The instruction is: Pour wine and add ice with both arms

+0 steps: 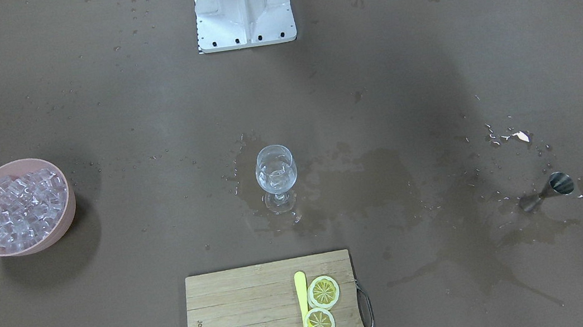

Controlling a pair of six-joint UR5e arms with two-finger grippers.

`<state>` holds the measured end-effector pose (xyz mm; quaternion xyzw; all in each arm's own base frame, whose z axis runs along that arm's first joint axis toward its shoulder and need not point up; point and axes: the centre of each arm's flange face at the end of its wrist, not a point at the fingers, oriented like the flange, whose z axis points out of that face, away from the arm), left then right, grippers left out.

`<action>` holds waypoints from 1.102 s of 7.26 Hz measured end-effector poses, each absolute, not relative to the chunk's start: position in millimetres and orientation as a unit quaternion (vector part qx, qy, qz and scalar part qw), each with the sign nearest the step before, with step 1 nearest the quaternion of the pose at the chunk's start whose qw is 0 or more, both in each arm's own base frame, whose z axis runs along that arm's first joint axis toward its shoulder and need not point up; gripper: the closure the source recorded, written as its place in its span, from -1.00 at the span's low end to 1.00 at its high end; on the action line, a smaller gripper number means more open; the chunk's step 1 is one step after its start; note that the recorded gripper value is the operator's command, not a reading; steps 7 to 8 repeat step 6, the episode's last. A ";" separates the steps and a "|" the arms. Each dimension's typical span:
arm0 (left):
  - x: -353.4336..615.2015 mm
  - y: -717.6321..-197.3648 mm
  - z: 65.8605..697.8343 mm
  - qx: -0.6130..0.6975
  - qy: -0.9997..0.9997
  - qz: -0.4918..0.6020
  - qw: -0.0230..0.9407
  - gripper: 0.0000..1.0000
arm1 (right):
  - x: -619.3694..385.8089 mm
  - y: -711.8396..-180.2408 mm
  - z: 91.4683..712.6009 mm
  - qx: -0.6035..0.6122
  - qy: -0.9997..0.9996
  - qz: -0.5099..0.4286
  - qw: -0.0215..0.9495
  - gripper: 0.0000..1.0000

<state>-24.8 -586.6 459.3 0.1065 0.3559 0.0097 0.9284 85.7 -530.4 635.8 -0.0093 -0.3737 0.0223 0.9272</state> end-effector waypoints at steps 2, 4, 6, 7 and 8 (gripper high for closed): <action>-41.8 -594.7 483.2 0.097 0.367 0.018 0.925 -0.97 | 85.5 -523.4 636.6 -0.009 -0.374 0.022 0.927 -1.00; -51.6 -599.2 503.5 0.091 0.367 0.027 0.925 -0.97 | 85.4 -519.5 640.0 -0.011 -0.373 0.023 0.927 -1.00; -55.5 -600.0 509.4 0.087 0.367 0.026 0.926 -0.97 | 85.0 -518.4 640.6 -0.012 -0.374 0.023 0.927 -1.00; -55.5 -600.0 509.4 0.087 0.367 0.026 0.926 -0.97 | 85.0 -518.4 640.6 -0.012 -0.374 0.023 0.927 -1.00; -55.5 -600.0 509.4 0.087 0.367 0.026 0.926 -0.97 | 85.0 -518.4 640.6 -0.012 -0.374 0.023 0.927 -1.00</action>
